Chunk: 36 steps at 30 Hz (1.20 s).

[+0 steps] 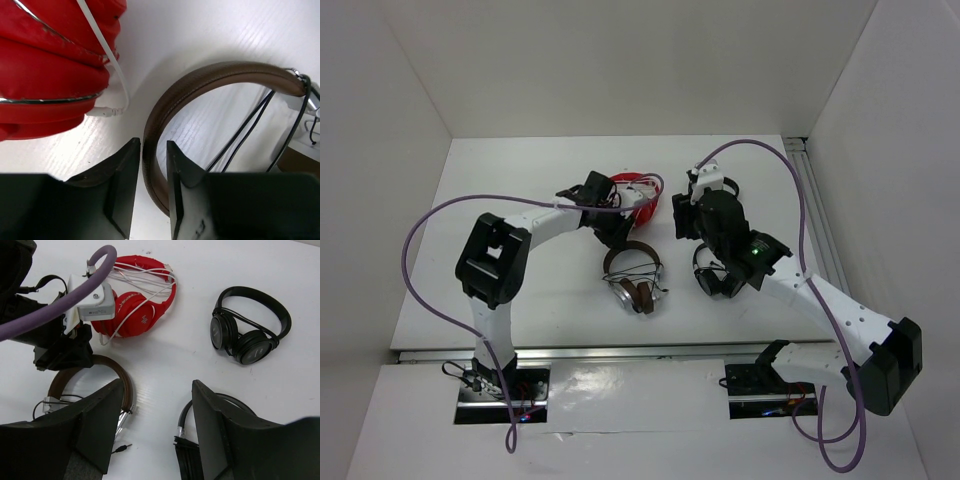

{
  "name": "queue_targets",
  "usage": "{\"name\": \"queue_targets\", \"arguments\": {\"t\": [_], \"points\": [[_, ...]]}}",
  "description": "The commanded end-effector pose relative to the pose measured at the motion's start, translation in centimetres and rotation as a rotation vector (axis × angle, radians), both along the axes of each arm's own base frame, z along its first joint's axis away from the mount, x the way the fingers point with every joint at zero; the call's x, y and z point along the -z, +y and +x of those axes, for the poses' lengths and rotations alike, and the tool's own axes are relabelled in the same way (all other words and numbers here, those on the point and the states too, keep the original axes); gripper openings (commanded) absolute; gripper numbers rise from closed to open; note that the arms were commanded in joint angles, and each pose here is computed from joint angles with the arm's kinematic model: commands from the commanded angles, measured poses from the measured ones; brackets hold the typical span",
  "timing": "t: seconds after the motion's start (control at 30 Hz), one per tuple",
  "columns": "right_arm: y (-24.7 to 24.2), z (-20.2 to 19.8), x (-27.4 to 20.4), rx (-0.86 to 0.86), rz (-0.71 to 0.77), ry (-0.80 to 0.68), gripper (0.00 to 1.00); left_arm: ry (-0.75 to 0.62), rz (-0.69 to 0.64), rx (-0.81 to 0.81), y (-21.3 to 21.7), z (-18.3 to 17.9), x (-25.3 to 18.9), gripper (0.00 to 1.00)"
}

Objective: Wrap the headphones

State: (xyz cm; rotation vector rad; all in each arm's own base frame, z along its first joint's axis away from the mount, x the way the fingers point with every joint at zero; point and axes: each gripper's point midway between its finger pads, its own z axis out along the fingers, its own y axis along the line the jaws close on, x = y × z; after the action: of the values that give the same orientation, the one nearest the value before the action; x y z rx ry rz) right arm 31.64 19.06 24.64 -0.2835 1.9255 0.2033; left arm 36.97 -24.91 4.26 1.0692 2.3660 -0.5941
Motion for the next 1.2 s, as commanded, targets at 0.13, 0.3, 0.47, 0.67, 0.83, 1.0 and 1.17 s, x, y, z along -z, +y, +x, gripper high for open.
{"name": "queue_targets", "arguments": {"t": [0.13,0.3,0.47,0.67,0.83,1.0,1.17], "points": [[0.0,-0.1,-1.0,0.008,0.019,-0.030,0.64,-0.055,-0.044,-0.017,-1.2,1.1,-3.1,0.47],[0.2,-0.3,-1.0,-0.001,0.020,-0.030,0.64,-0.102,-0.064,-0.030,-1.2,1.4,-5.7,0.58],[0.3,-0.5,-1.3,-0.010,0.028,-0.035,0.64,-0.169,-0.098,-0.066,-0.9,1.5,-9.4,1.00],[0.3,-0.5,-1.5,-0.010,0.028,-0.035,0.69,-0.282,-0.165,-0.112,-0.3,0.4,-15.8,1.00],[0.0,-1.2,-4.7,0.004,0.079,-0.048,1.00,-0.489,-0.102,-0.559,5.9,0.9,-23.6,1.00],[-3.4,-3.6,-8.0,0.108,0.109,-0.015,1.00,-0.480,-0.103,-0.879,12.7,-5.4,-28.2,1.00],[-6.5,-7.0,-11.3,0.167,0.174,0.021,1.00,-0.543,-0.288,-0.959,17.8,-13.9,-30.4,1.00]]}}
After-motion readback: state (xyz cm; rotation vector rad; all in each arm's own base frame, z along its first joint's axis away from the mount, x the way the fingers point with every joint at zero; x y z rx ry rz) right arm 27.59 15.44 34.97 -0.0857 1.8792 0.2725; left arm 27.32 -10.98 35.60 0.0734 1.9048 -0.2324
